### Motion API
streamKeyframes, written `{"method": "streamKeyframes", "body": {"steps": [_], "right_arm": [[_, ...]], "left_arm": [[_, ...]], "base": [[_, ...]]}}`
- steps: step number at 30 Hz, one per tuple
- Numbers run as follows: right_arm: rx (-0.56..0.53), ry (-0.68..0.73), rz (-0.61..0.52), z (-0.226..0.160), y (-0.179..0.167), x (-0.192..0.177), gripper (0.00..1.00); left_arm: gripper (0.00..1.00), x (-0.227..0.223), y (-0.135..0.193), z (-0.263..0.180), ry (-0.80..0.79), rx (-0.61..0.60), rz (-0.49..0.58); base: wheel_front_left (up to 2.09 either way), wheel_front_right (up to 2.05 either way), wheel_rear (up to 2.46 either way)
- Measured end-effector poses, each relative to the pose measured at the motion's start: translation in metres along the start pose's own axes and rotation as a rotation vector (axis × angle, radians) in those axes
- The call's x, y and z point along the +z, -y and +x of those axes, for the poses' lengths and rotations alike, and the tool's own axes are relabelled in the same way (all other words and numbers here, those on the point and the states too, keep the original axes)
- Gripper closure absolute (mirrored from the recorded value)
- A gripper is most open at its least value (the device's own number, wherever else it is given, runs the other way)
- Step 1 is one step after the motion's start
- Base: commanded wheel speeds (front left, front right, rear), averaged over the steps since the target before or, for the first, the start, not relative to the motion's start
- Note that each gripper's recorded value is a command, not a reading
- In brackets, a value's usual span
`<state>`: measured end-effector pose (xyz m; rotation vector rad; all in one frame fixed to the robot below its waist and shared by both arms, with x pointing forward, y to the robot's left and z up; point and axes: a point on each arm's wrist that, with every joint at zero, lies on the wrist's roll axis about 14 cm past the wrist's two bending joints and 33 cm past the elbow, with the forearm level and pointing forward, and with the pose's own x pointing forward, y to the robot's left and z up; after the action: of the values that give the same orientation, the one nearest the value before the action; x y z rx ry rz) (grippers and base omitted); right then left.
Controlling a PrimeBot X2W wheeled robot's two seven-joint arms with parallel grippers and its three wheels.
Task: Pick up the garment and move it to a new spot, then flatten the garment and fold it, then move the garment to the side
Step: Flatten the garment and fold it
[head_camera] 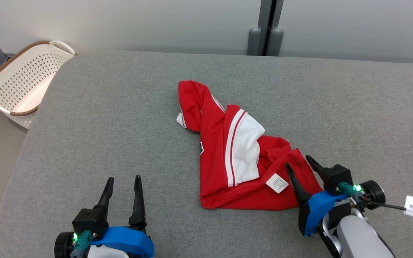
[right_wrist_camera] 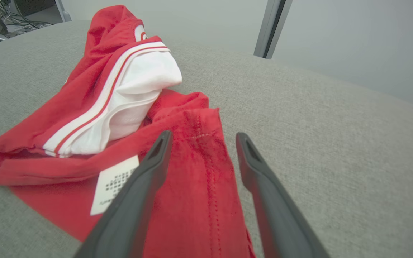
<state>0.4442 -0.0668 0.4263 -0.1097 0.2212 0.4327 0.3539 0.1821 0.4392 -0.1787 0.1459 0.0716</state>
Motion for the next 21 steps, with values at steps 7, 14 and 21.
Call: {"method": "streamKeyframes", "body": {"steps": [7, 14, 21], "right_arm": [[0.013, 0.023, 0.007, 0.001, -0.004, 0.004, 1.0], [-0.03, 0.072, 0.07, -0.027, -0.001, 0.003, 1.0], [-0.074, 0.034, 0.118, -0.08, -0.006, -0.02, 1.0]], "left_arm": [[0.0, 0.0, 0.004, 0.005, -0.002, -0.015, 0.007], [0.0, -0.002, 0.019, 0.011, -0.009, -0.059, 0.004], [0.0, -0.004, 0.037, 0.017, -0.015, -0.111, 0.008]], "base": [[0.0, 0.0, 0.0], [0.0, 0.0, 0.0], [0.0, 0.0, 0.0]]}}
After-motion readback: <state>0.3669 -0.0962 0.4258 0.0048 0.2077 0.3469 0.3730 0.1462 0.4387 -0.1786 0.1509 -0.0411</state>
